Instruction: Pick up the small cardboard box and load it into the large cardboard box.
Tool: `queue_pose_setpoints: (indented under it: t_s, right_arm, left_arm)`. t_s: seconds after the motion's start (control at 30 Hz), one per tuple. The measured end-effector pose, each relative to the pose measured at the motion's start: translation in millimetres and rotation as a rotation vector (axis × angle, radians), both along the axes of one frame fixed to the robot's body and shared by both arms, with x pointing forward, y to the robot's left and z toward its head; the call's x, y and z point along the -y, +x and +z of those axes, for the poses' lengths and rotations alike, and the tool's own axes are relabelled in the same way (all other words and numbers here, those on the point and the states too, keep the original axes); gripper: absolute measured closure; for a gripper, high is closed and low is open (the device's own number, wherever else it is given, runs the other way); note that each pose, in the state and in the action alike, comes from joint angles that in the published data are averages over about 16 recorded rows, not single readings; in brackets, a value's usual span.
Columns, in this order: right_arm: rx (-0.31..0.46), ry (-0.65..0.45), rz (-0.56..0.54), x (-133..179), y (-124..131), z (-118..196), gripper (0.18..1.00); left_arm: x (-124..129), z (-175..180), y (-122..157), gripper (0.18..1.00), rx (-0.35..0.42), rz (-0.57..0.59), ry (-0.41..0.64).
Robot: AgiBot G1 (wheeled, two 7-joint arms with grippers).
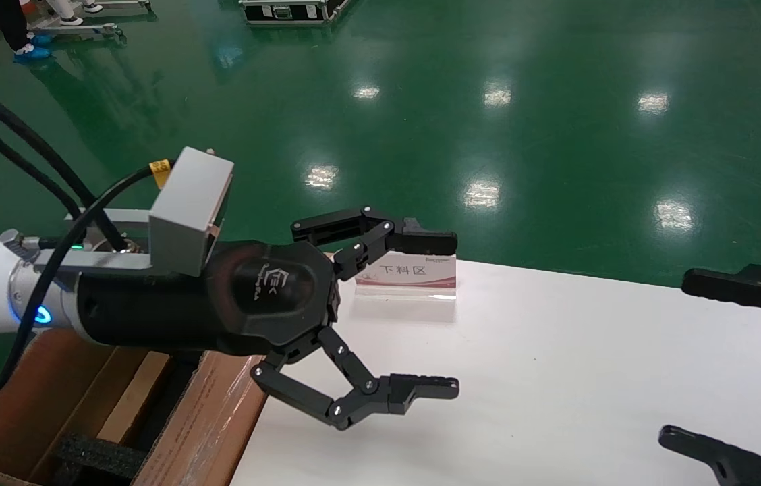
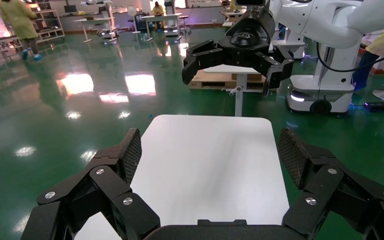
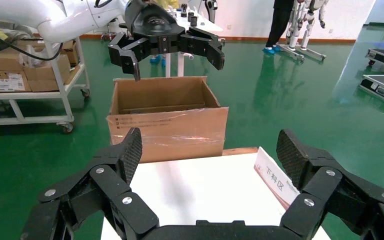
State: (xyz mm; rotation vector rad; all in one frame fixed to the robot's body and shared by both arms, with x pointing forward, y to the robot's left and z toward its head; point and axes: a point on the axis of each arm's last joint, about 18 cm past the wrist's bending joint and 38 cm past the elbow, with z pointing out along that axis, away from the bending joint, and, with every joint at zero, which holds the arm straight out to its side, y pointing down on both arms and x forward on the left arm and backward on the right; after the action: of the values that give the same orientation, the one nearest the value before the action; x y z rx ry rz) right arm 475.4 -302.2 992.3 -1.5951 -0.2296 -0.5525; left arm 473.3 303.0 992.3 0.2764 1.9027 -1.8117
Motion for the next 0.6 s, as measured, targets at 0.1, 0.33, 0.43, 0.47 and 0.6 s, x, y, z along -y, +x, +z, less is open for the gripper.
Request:
queue_pose_setpoints:
  t_s: [0.1, 0.33, 0.43, 0.47, 0.6]
  right_arm:
    - [0.0, 0.0, 0.0, 0.0, 0.0, 0.0, 0.178]
    - [0.0, 0.0, 0.0, 0.0, 0.0, 0.0, 0.178]
    - [0.0, 0.0, 0.0, -0.1, 0.0, 0.0, 0.178]
    - [0.0, 0.0, 0.0, -0.1, 0.0, -0.1, 0.178]
    - [0.0, 0.0, 0.0, -0.1, 0.0, -0.1, 0.178]
  left_arm:
    - [0.3, 0.0, 0.2, 0.184, -0.001, 0.0, 0.002]
    - [1.0, -0.1, 0.6, 0.184, -0.002, 0.0, 0.006]
    - [1.3, -0.1, 0.8, 0.184, -0.003, 0.0, 0.008]
    - [1.4, -0.1, 0.9, 0.184, -0.003, 0.0, 0.008]
    - [1.8, -0.1, 1.1, 0.184, -0.004, -0.001, 0.011]
